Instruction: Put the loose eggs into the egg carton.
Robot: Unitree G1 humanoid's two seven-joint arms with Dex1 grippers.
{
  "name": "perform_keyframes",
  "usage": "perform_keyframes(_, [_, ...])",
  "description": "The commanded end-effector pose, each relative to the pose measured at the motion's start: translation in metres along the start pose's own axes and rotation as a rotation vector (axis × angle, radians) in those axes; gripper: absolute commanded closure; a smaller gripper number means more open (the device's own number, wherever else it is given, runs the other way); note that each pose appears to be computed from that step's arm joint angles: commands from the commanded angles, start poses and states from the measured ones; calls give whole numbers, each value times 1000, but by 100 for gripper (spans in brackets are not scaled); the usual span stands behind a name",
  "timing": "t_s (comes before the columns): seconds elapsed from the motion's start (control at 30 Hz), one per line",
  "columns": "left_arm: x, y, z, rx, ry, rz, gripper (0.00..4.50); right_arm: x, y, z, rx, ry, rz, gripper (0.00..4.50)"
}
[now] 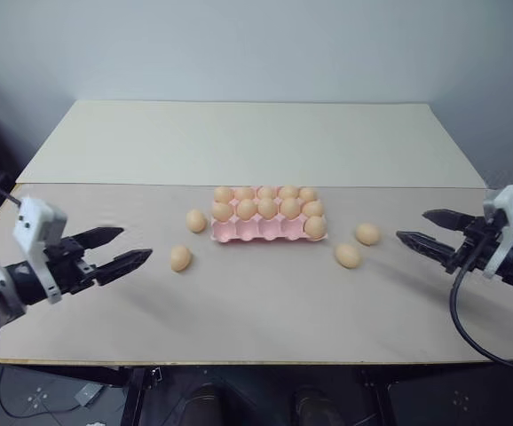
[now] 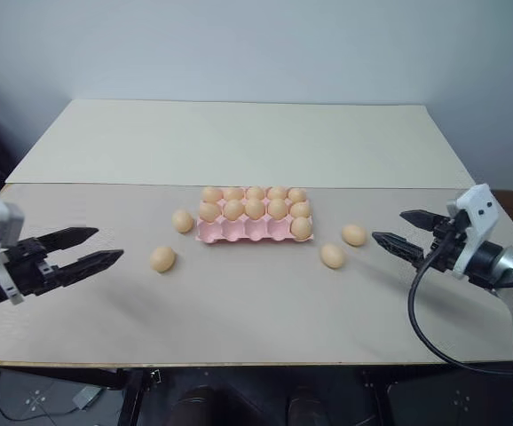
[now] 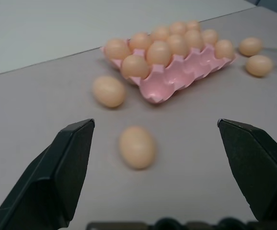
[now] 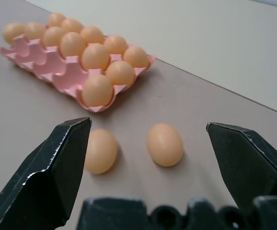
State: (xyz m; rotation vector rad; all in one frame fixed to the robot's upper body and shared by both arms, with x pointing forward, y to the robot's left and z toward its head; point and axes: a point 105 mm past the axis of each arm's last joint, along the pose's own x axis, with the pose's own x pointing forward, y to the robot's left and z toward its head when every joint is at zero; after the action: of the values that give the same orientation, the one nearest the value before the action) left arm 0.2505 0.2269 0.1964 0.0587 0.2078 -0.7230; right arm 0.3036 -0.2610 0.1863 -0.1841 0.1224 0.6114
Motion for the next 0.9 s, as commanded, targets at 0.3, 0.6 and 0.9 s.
perform_keyframes(0.3, [68, -59, -13, 17, -13, -197, 2, 43, 5, -4, -44, 0, -201, 0])
perform_keyframes(0.6, [90, -79, -10, 23, -34, -262, 2, 68, -5, -11, 6, 39, -297, 0])
perform_keyframes(0.9, [82, -81, -14, 27, -12, -271, 2, 76, -9, -26, 49, 121, -294, 0])
